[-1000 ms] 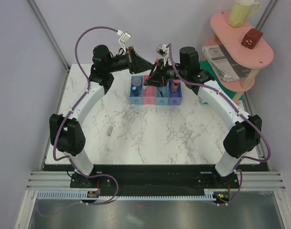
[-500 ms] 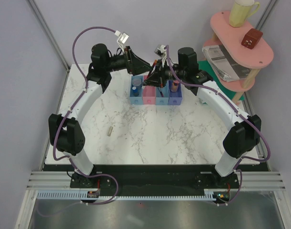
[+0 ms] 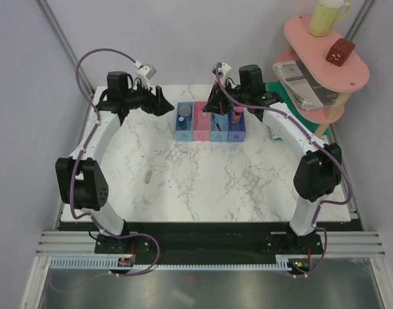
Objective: Sort the stationery into containers
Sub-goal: Place the pen in the storage box.
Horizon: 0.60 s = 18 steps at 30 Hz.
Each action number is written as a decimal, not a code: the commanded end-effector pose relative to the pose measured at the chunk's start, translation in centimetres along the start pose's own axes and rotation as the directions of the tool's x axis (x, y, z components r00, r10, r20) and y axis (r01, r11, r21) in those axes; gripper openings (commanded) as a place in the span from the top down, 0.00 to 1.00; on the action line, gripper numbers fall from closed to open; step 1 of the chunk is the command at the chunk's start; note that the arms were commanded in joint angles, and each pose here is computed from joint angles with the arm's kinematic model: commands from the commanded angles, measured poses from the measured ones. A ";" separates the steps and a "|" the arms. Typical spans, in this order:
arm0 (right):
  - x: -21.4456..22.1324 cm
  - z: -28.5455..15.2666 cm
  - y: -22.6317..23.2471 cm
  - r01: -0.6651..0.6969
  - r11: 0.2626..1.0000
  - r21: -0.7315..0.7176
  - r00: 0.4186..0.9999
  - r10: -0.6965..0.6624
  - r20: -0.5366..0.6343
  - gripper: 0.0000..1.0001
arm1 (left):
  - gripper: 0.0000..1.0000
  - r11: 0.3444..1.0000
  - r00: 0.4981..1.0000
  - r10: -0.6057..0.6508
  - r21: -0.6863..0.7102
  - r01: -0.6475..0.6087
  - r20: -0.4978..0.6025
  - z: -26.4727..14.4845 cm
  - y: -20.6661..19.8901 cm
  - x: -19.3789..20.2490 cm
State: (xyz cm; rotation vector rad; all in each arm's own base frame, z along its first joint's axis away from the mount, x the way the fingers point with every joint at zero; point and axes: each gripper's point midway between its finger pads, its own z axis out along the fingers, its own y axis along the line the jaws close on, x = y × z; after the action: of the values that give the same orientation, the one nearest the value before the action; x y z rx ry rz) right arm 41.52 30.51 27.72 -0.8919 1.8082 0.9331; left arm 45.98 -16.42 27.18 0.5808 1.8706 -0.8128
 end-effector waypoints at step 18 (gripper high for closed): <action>10.7 2.4 -13.7 0.066 0.959 0.276 0.930 0.041 -0.366 1.00 | 0.15 0.984 0.806 0.014 -0.135 -0.116 -0.592 -7.8 0.7 21.0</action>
State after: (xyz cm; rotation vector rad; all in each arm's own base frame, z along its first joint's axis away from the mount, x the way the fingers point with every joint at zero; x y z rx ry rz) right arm 49.19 25.38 14.30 -0.9188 2.1871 0.5628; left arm 34.12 -10.48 9.37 0.7725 2.4664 -0.5417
